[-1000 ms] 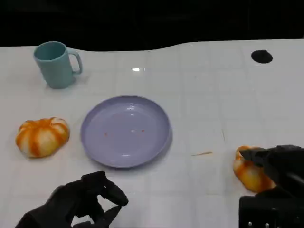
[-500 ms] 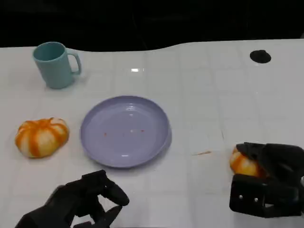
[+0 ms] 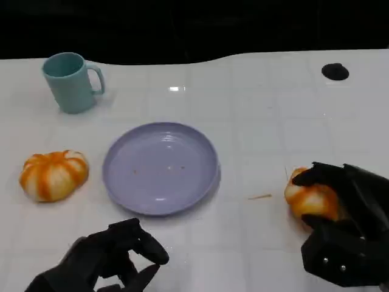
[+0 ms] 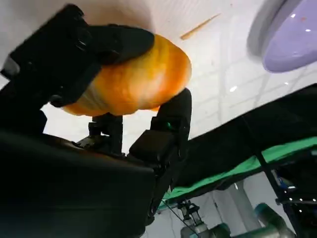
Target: Grasp the bread from the table and place it into the plate.
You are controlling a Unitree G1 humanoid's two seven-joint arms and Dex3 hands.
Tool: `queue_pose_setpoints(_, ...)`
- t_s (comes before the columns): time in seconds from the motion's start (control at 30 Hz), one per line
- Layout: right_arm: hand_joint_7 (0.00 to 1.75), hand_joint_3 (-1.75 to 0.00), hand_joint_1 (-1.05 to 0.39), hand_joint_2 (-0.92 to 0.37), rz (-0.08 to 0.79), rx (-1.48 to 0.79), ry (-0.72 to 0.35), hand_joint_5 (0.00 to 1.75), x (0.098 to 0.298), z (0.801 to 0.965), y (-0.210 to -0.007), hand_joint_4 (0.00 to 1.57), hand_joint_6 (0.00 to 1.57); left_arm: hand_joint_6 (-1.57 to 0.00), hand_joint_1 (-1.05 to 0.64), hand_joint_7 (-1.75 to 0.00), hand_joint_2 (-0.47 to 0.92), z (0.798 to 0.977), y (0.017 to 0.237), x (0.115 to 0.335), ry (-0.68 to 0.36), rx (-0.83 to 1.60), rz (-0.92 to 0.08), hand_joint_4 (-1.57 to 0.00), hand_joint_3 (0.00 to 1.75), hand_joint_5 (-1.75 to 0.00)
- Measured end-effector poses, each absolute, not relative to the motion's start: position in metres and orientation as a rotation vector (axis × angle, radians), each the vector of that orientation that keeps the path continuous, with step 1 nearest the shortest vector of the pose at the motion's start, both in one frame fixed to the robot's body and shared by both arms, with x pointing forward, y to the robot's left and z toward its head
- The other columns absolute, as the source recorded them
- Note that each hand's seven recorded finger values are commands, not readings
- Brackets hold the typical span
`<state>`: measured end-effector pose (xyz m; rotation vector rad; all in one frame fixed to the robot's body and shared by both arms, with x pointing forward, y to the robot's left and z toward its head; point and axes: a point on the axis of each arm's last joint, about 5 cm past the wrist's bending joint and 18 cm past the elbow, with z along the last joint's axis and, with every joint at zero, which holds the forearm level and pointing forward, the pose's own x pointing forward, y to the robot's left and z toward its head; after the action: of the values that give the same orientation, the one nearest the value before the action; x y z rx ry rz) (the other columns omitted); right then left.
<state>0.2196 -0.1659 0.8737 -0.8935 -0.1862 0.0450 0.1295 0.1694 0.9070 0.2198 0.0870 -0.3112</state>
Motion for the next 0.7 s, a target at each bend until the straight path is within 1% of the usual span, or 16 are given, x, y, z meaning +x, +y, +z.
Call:
queue_pose_setpoints(0.03,1.38,-1.14,-0.06,-0.38,0.045,-0.892,-0.191,1.75,0.22,0.874,-0.166,0.86,0.82,-0.63,-0.23,-1.24,0.81,0.907,0.169,0.13,0.087,0.217,-0.31,-0.61,0.64,-1.75)
queue_pose_setpoints(0.13,1.43,-1.23,-0.04,-0.33,0.047,-0.881,-0.205,1.75,0.219,0.874,-0.165,0.88,0.81,-0.63,-0.22,-1.24,0.82,0.907,0.169,0.13,0.093,0.212,-0.308,-0.62,0.64,-1.75)
queue_pose_setpoints(0.23,1.43,-1.27,-0.02,-0.31,0.046,-0.854,-0.233,1.75,0.22,0.877,-0.164,0.89,0.81,-0.62,-0.21,-1.25,0.82,0.907,0.169,0.13,0.092,0.212,-0.309,-0.61,0.64,-1.75)
queue_pose_setpoints(0.3,1.39,-1.31,-0.04,-0.28,0.045,-0.842,-0.271,1.75,0.219,0.878,-0.163,0.9,0.83,-0.63,-0.21,-1.25,0.82,0.908,0.169,0.13,0.089,0.213,-0.309,-0.63,0.64,-1.75)
queue_pose_setpoints(0.4,1.39,-1.35,-0.08,-0.27,0.05,-0.822,-0.319,1.75,0.219,0.88,-0.16,0.9,0.84,-0.63,-0.21,-1.25,0.82,0.908,0.168,0.131,0.087,0.213,-0.309,-0.64,0.64,-1.75)
queue_pose_setpoints(0.5,1.49,-1.41,-0.08,-0.24,0.055,-0.801,-0.347,1.75,0.219,0.884,-0.154,0.92,0.82,-0.63,-0.21,-1.25,0.81,0.908,0.168,0.131,0.087,0.216,-0.309,-0.64,0.64,-1.75)
queue_pose_setpoints(0.57,1.5,-1.42,-0.06,-0.25,0.063,-0.773,-0.365,1.75,0.219,0.887,-0.149,0.93,0.81,-0.63,-0.21,-1.25,0.81,0.908,0.169,0.131,0.088,0.22,-0.309,-0.63,0.64,-1.75)
queue_pose_setpoints(0.6,1.51,-1.39,-0.06,-0.27,0.071,-0.76,-0.373,1.75,0.219,0.888,-0.146,0.93,0.81,-0.63,-0.21,-1.25,0.81,0.908,0.169,0.131,0.088,0.221,-0.309,-0.63,0.64,-1.75)
queue_pose_setpoints(0.63,1.49,-1.32,-0.08,-0.3,0.082,-0.749,-0.382,1.75,0.219,0.889,-0.142,0.93,0.8,-0.63,-0.21,-1.25,0.81,0.908,0.169,0.131,0.088,0.221,-0.309,-0.62,0.64,-1.75)
queue_pose_setpoints(0.7,1.45,-1.28,-0.08,-0.32,0.111,-0.733,-0.395,1.75,0.218,0.889,-0.134,0.94,0.81,-0.63,-0.21,-1.25,0.81,0.908,0.169,0.13,0.09,0.22,-0.309,-0.62,0.64,-1.75)
